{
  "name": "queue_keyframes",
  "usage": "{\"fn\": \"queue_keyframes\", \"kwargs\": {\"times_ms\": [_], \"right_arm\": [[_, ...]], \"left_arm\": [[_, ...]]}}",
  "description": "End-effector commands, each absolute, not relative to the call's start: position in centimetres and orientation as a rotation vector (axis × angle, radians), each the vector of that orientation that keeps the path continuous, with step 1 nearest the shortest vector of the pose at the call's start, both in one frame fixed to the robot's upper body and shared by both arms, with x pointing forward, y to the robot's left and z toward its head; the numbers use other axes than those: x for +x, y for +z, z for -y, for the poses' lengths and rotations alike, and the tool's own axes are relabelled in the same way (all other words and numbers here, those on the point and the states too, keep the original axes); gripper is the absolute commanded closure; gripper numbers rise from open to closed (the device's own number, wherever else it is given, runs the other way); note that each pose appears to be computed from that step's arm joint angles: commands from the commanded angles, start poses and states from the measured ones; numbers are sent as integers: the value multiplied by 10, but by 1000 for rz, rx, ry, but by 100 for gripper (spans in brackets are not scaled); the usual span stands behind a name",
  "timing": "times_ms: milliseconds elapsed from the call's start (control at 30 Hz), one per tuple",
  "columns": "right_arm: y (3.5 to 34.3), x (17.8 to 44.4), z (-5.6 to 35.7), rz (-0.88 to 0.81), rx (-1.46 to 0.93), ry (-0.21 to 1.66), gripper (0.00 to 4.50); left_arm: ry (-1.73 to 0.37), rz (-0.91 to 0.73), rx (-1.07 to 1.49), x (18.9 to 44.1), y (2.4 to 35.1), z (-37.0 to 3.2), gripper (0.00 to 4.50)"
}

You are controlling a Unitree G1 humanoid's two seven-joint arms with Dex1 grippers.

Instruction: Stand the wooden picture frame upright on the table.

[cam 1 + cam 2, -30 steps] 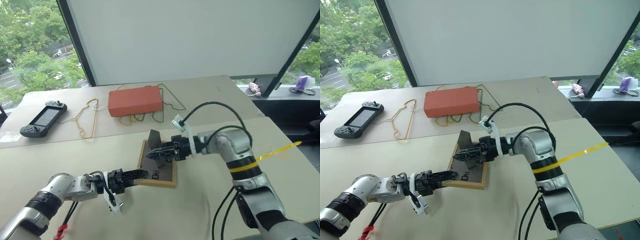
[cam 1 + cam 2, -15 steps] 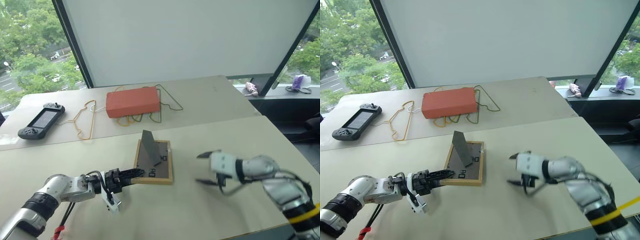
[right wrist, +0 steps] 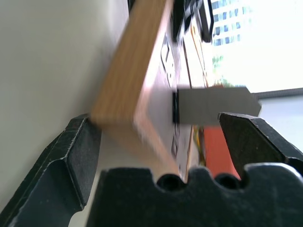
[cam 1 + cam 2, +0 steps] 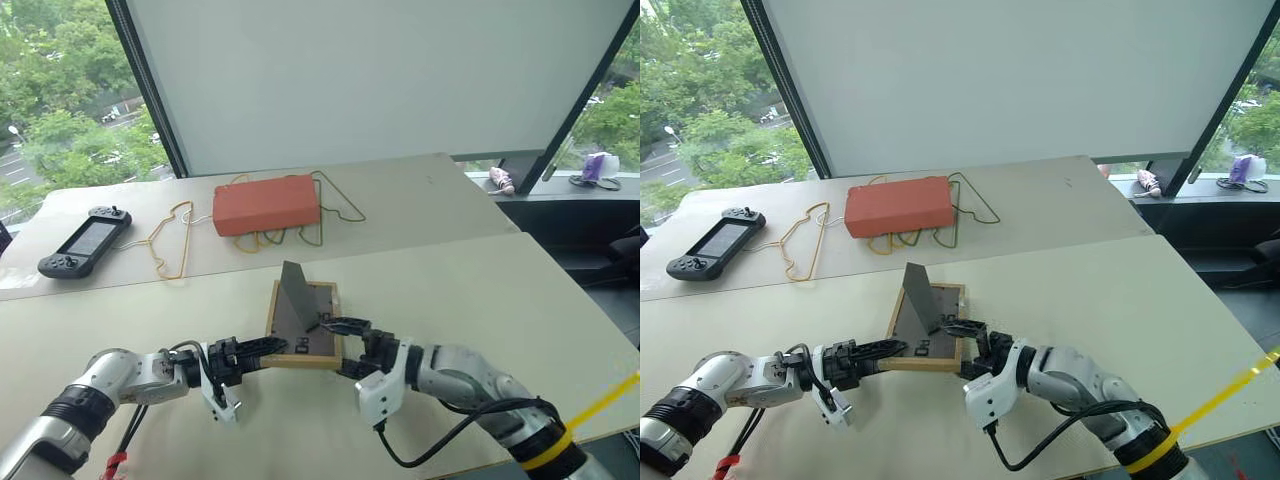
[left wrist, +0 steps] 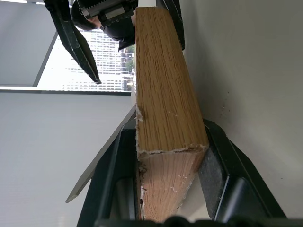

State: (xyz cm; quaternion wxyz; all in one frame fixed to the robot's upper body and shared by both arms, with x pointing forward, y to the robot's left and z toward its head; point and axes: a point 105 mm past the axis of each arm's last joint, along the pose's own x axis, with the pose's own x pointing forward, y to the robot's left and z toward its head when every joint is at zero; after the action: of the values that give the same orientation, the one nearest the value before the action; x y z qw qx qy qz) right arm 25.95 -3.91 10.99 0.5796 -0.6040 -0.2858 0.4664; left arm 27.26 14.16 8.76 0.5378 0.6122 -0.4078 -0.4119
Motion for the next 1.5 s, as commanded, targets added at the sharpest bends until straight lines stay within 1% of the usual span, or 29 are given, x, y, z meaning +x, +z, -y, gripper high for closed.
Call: {"fn": "queue_keyframes", "kwargs": {"times_ms": [33,167,267,300,367,567,600,667,700,733,767,800,867,900,967,1033,1100,1167,1200,1233,1267,1300,1367,1433,1500], "right_arm": [[120,261,37,720,-1415,1071,26],[121,262,41,706,-1407,1069,142],[118,263,43,691,-1422,1072,258],[117,263,43,692,-1427,1070,284],[117,264,44,691,-1431,1065,303],[123,264,45,716,-1438,1046,313],[124,265,46,718,-1438,1044,314],[131,266,47,736,-1434,1027,314],[134,267,48,743,-1432,1020,314],[136,267,49,747,-1431,1016,314],[143,272,54,701,-1390,999,314],[151,277,59,657,-1349,988,314],[166,284,67,574,-1259,1000,314],[176,287,70,548,-1206,996,314],[191,292,78,455,-1095,1031,314],[214,298,82,425,-991,1038,314],[230,299,82,355,-852,1100,314],[255,313,85,204,-560,1155,314],[261,318,86,99,-423,1185,314],[263,317,86,19,-337,1230,314],[267,319,87,-7,-314,1250,314],[269,320,87,-99,-221,1271,314],[279,319,85,-172,-106,1353,314],[277,314,84,-264,-39,1429,314],[265,311,85,-348,-22,1482,314]], "left_arm": [[-946,975,1453,276,96,-144,333],[-947,972,1449,275,95,-144,333],[-942,975,1431,274,96,-142,333],[-940,975,1426,274,97,-142,333],[-937,980,1411,273,99,-140,333],[-905,975,1340,274,109,-139,333],[-900,972,1330,275,110,-139,234],[-849,932,1316,283,115,-142,183],[-830,923,1302,284,119,-143,135],[-820,918,1292,285,122,-143,109],[-750,905,1228,285,135,-149,75],[-694,885,1178,285,146,-156,75],[-567,793,1085,289,162,-174,75],[-535,753,1054,289,166,-180,75],[-529,699,998,278,168,-182,75],[-527,660,950,267,167,-178,75],[-531,623,920,262,164,-173,75],[-546,598,904,257,156,-165,75],[-546,592,902,256,155,-163,75],[-546,587,897,256,154,-161,75],[-544,584,896,256,154,-160,75],[-547,585,897,255,154,-159,75],[-546,583,895,256,154,-158,75],[-545,586,894,256,155,-157,75],[-546,588,893,256,156,-156,75]]}}
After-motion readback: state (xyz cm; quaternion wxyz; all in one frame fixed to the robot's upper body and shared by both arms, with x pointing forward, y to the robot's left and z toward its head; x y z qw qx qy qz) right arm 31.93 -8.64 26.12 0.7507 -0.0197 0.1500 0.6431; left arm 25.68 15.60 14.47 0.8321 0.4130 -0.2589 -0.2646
